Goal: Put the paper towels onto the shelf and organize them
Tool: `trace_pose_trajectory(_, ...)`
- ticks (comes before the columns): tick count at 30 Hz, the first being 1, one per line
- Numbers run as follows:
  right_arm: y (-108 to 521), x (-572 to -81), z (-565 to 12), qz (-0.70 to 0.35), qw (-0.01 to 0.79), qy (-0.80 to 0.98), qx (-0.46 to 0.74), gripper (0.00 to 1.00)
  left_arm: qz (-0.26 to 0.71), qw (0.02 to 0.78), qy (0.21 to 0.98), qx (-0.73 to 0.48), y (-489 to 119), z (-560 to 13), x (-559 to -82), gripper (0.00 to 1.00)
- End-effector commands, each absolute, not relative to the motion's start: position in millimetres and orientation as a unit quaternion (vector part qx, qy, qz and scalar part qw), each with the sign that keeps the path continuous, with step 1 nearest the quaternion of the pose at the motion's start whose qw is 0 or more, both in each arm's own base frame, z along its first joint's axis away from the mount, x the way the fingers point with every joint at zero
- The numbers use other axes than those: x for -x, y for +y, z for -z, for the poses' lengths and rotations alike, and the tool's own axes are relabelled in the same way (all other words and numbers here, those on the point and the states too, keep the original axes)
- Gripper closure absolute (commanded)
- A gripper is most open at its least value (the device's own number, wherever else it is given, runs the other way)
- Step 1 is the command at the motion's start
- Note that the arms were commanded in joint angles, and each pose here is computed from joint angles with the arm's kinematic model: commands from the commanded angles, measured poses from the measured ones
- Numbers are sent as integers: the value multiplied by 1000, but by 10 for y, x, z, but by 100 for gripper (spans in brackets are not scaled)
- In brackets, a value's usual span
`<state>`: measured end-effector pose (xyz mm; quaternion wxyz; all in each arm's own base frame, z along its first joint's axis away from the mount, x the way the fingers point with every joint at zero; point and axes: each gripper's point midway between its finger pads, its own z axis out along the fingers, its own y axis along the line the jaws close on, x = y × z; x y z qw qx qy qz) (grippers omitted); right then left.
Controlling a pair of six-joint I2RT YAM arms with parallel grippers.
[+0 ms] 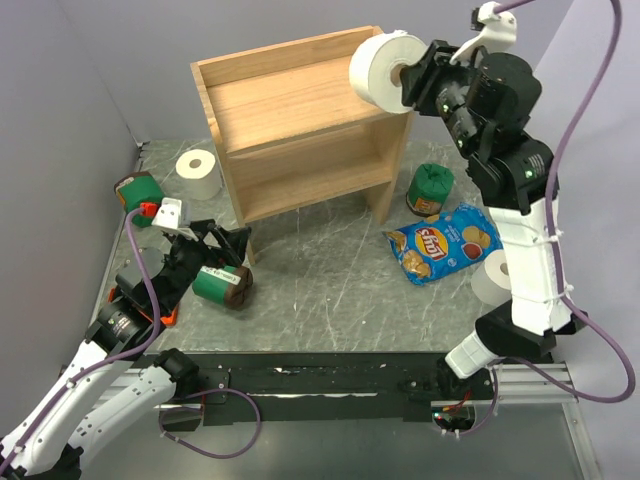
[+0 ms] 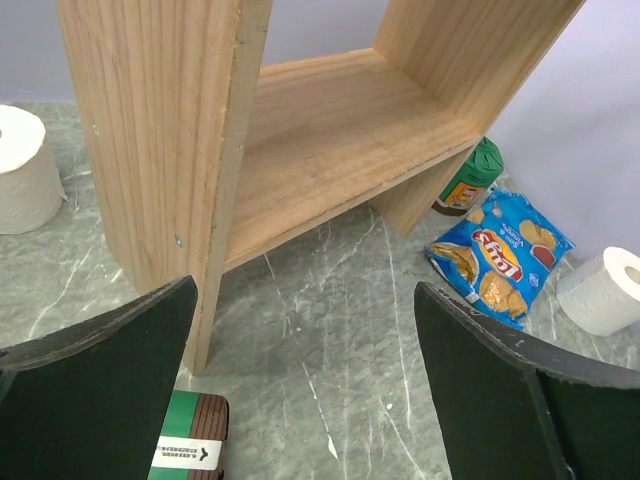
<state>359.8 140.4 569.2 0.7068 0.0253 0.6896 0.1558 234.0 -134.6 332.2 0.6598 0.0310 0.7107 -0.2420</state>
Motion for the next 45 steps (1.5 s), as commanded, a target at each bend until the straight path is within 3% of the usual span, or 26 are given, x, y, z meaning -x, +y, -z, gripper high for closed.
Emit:
trace_pose_trajectory(1,1295,-3547,-6092,-168,753,635,-39,62,249,667,701,-37,-1372,-3389,-2343,4)
trace_pose_trajectory(20,1403,-3996,-5910,-199,728,654,-49,59,245,665,705,-37,-1372,-3358,-2360,4)
trace_pose_trajectory(29,1399,-4075,-5912,-201,731,650,-59,39,246,665,704,-38,-1377,-3365,-2356,4)
trace_pose_trajectory(45,1295,-3816,-6006,-203,739,641,-44,34,243,668,703,-33,-1351,-3377,-2358,4)
